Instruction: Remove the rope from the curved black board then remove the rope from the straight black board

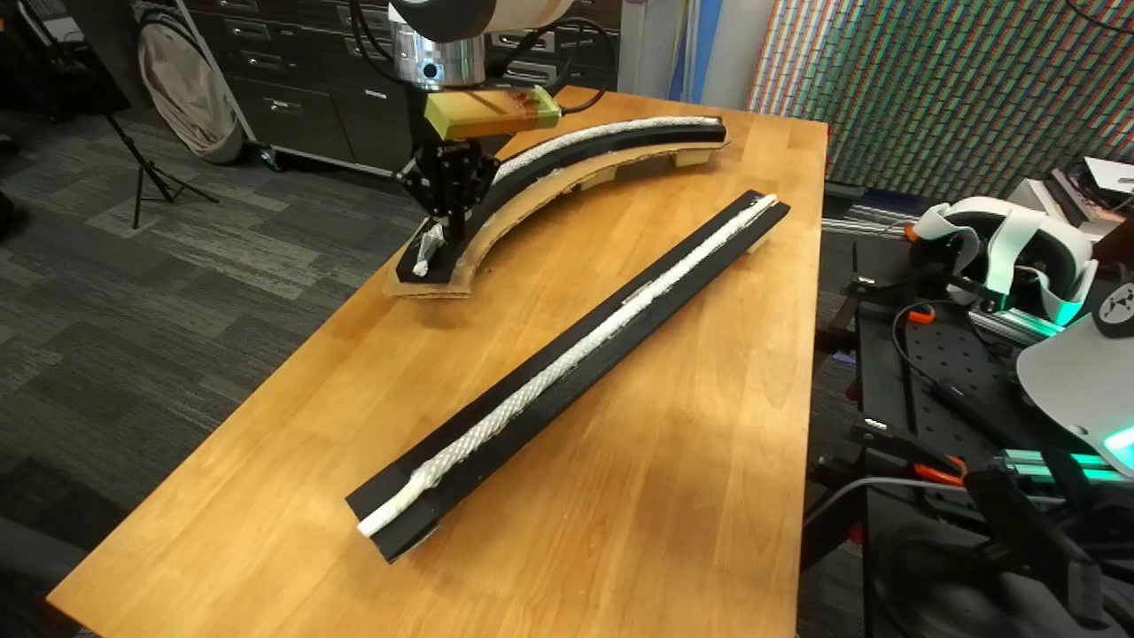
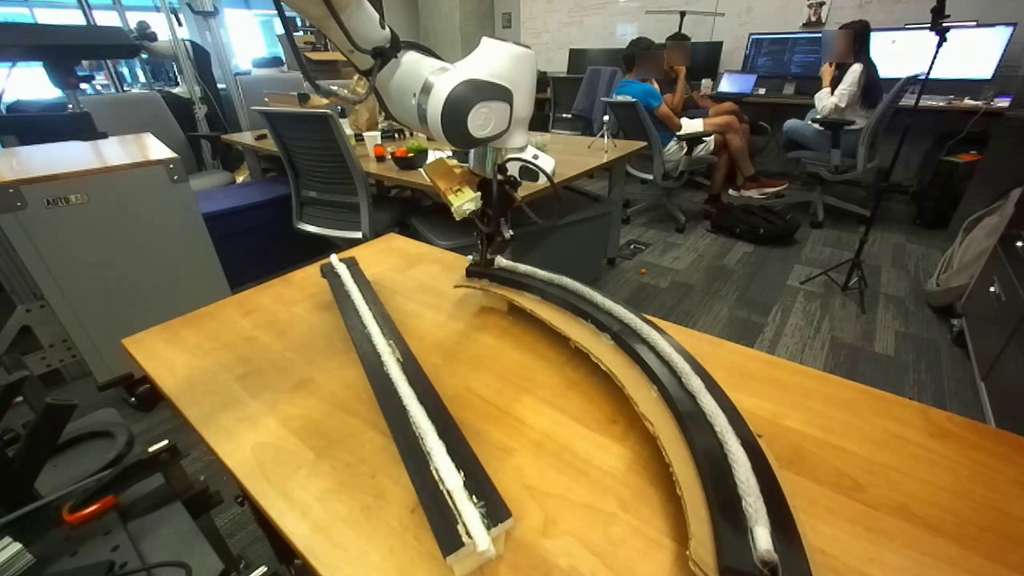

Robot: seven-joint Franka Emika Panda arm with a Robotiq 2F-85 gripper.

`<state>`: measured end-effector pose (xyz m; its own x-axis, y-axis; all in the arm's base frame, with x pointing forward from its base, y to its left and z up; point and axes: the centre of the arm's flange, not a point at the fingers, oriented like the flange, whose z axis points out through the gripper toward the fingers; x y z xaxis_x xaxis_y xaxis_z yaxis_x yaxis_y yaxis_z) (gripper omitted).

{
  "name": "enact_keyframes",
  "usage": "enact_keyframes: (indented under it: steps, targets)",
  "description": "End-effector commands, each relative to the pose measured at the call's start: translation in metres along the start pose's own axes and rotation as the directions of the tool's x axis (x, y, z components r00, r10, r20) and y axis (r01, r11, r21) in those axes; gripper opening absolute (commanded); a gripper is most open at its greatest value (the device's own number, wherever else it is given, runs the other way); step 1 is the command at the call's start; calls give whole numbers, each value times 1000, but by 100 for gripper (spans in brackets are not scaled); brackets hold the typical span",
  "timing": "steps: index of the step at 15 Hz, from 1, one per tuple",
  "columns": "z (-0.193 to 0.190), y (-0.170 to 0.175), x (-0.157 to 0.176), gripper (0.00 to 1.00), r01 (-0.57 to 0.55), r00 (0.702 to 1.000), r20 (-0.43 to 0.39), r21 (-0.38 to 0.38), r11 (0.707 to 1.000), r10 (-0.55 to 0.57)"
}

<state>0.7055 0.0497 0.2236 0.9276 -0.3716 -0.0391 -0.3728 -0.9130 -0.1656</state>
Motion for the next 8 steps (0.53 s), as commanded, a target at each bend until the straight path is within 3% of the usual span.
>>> enact_keyframes:
  steps: [1,3,8]
  targets:
    - [-12,-2,-2,36,-12,999,-45,51,999,15]
    - [-12,-7,3,44,-11,997,-71,54,998,15]
    - [-7,-21,11,84,-2,996,-94,45,999,6]
